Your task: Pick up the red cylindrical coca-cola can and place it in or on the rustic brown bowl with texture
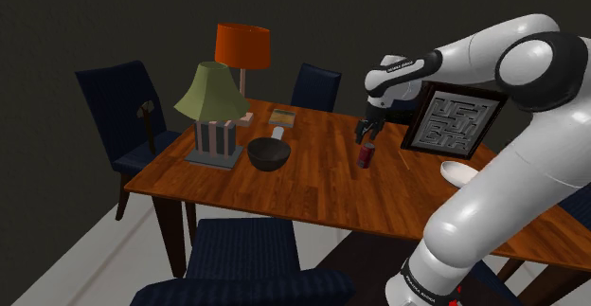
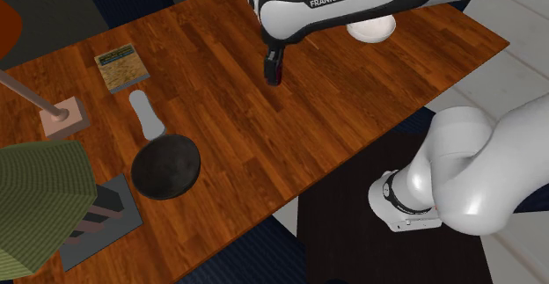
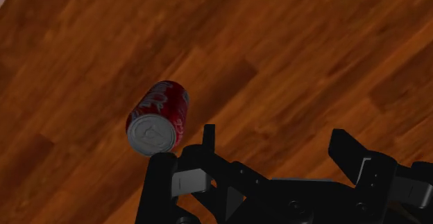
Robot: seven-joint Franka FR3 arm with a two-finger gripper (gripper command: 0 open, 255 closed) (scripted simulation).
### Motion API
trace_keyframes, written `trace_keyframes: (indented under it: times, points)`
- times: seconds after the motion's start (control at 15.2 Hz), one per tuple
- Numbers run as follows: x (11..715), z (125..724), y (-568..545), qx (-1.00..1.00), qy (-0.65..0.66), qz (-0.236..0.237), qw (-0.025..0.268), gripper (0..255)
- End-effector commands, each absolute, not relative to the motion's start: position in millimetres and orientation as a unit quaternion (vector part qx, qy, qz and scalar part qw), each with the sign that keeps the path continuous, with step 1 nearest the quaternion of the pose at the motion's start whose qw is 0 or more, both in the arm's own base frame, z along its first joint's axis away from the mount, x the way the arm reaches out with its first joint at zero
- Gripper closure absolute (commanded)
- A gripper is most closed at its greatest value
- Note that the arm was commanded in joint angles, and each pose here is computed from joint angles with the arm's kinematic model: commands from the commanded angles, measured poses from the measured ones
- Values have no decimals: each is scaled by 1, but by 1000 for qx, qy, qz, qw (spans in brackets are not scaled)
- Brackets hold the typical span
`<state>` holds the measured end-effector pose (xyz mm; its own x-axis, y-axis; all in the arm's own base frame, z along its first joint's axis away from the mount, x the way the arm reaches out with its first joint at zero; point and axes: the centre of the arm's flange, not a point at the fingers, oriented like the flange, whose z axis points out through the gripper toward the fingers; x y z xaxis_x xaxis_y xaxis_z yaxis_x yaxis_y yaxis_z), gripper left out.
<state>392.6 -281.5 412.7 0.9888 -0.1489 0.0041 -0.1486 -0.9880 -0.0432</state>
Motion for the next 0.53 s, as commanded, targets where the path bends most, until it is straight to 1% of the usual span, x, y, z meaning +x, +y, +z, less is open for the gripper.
trace_keyframes:
  times: [0.0, 0.46]
  points:
    - [398, 401, -305, -997, 74, -3, 17, 0]
    - [419, 362, -384, -997, 72, 0, 6, 0]
